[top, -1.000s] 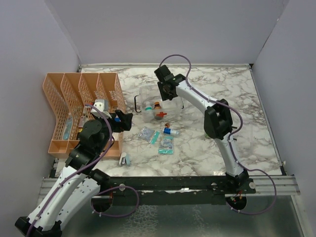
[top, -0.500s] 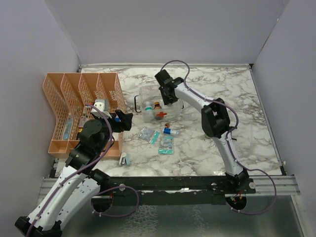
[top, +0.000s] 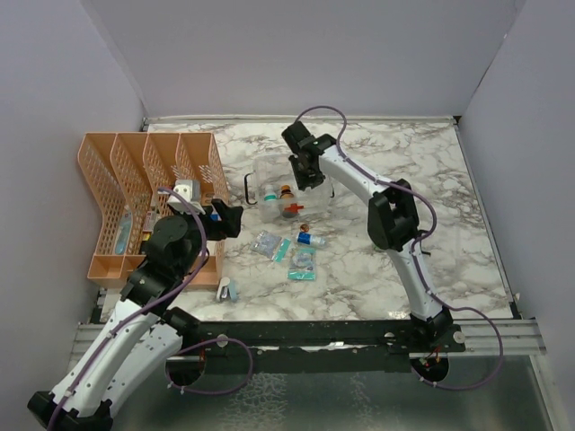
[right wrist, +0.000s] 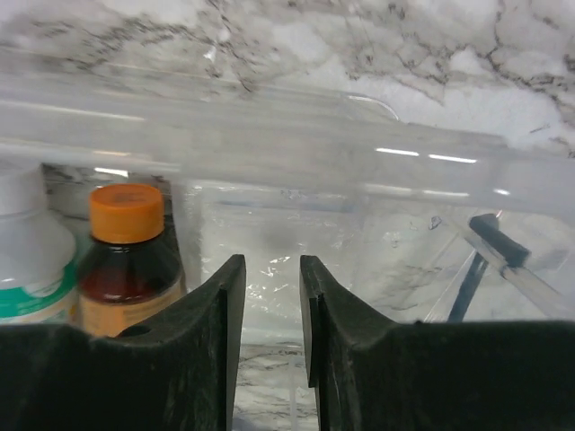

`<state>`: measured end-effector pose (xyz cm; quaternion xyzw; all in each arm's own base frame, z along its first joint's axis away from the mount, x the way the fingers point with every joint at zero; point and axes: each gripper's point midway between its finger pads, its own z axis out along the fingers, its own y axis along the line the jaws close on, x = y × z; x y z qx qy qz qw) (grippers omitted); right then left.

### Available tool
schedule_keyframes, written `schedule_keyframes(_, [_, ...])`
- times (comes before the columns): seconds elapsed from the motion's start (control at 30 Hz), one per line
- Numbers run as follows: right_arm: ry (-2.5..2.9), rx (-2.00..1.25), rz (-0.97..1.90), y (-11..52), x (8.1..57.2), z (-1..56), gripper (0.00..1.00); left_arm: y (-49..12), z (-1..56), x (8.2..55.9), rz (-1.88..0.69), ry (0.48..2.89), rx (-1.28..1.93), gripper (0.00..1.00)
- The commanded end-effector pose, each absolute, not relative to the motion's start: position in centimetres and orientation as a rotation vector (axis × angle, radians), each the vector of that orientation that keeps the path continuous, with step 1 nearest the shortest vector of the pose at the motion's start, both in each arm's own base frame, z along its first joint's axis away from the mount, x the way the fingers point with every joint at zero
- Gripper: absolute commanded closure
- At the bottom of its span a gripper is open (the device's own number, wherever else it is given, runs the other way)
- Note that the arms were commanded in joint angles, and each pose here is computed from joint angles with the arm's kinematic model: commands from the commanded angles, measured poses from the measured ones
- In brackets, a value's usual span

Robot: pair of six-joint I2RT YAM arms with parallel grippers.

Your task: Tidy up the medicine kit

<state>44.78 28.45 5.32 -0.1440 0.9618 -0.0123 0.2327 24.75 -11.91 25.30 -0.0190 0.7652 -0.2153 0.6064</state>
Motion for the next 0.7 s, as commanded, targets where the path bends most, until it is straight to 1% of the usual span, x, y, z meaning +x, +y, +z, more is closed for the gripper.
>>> schedule_keyframes(0.0, [2.498, -0.333, 0.176, 30.6, 45.5, 14.4, 0.67, -13.0, 25.1, 25.0, -0.533, 1.781, 0.005, 0.17])
schedule_keyframes(0.13, [2.418, -0.299, 0.284, 30.9, 44.5, 18.5, 0.64, -14.5, 23.8, 25.2, -0.573, 1.839, 0.064, 0.15])
schedule_keyframes(0.23, [2.365, -0.297, 0.356, 30.4, 42.8, 20.5, 0.64, -16.1, 22.6, 25.1, -0.624, 1.893, 0.145, 0.15])
schedule_keyframes(0.27, [2.368, -0.296, 0.371, 30.0, 42.0, 20.3, 0.63, -16.8, 22.2, 25.0, -0.645, 1.915, 0.18, 0.15])
schedule_keyframes(0.53, [2.2, -0.299, 0.597, 27.7, 35.2, 24.6, 0.62, -20.2, 19.7, 24.3, -0.784, 2.037, 0.324, 0.15])
schedule_keyframes(0.6, [2.179, -0.293, 0.629, 26.9, 33.5, 25.0, 0.61, -20.4, 19.5, 24.2, -0.797, 2.042, 0.328, 0.06])
schedule_keyframes(0.67, [2.164, -0.272, 0.655, 25.9, 31.8, 24.9, 0.6, -20.6, 19.4, 24.2, -0.809, 2.042, 0.323, 0.01])
